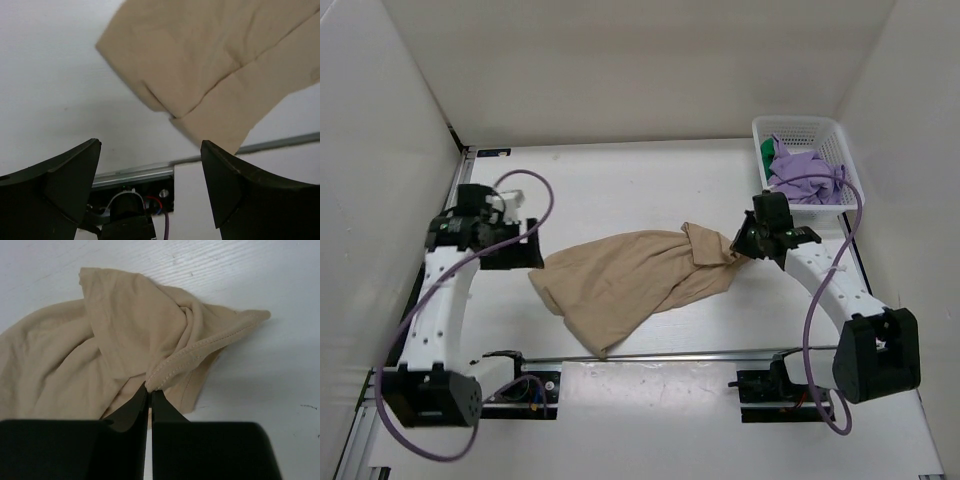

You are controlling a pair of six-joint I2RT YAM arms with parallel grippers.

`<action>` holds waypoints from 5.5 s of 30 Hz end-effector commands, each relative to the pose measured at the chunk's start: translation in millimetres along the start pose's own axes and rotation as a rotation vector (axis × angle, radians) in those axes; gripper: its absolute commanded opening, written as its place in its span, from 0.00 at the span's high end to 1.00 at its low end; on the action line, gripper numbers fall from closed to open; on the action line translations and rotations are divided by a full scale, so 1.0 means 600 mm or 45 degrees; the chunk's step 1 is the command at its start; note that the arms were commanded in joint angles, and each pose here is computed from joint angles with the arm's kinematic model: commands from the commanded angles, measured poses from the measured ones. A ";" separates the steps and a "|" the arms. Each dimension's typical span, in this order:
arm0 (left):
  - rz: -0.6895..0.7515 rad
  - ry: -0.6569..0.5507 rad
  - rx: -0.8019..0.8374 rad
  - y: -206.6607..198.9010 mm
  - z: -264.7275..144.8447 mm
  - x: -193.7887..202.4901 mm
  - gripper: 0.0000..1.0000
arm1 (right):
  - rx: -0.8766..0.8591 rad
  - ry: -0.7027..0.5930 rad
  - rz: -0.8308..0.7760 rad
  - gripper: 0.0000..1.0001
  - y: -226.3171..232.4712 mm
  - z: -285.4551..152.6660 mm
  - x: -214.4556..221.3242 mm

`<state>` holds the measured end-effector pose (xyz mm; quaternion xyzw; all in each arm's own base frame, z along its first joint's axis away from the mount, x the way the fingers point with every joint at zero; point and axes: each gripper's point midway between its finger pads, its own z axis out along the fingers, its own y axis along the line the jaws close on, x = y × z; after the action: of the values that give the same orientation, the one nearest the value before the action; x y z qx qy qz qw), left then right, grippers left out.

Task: Fold and stack the t-shirts
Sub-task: Flatten out the tshirt

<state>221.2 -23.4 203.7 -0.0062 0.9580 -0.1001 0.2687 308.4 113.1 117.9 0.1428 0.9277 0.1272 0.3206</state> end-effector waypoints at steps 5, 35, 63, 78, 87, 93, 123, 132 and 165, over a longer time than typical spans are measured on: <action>0.409 0.405 0.138 -0.094 0.108 0.130 0.09 | -0.158 0.173 0.133 1.00 -0.020 0.027 0.034; 0.491 0.624 0.240 -0.116 0.252 0.237 0.85 | -0.126 0.191 0.086 1.00 -0.034 0.017 0.040; 0.076 -0.803 -0.624 0.046 -0.118 -0.403 0.90 | -0.776 -0.516 0.052 1.00 0.160 -0.312 -0.411; 0.411 0.269 -0.198 0.004 0.147 0.138 0.35 | -0.343 0.362 0.280 1.00 -0.064 0.035 0.063; 0.309 0.188 -0.273 0.029 0.176 0.070 0.30 | -0.078 0.398 0.262 0.82 -0.112 0.049 0.057; 0.157 0.285 -0.158 0.034 0.223 0.047 0.35 | 0.144 0.372 0.219 0.47 -0.158 0.022 0.056; 0.037 0.379 -0.133 0.073 0.319 0.040 0.53 | 0.171 0.456 0.224 0.38 -0.183 -0.011 0.158; 0.063 0.310 -0.166 0.072 0.285 0.045 0.67 | 0.180 0.449 0.221 0.38 -0.189 -0.016 0.168; -0.010 0.292 -0.171 0.095 0.283 0.033 0.49 | 0.186 0.434 0.217 0.38 -0.192 -0.018 0.169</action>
<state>284.8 -4.0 19.5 -0.0217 0.9926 -0.0526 0.1077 204.6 41.1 32.1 0.2282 0.9588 0.1113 0.1273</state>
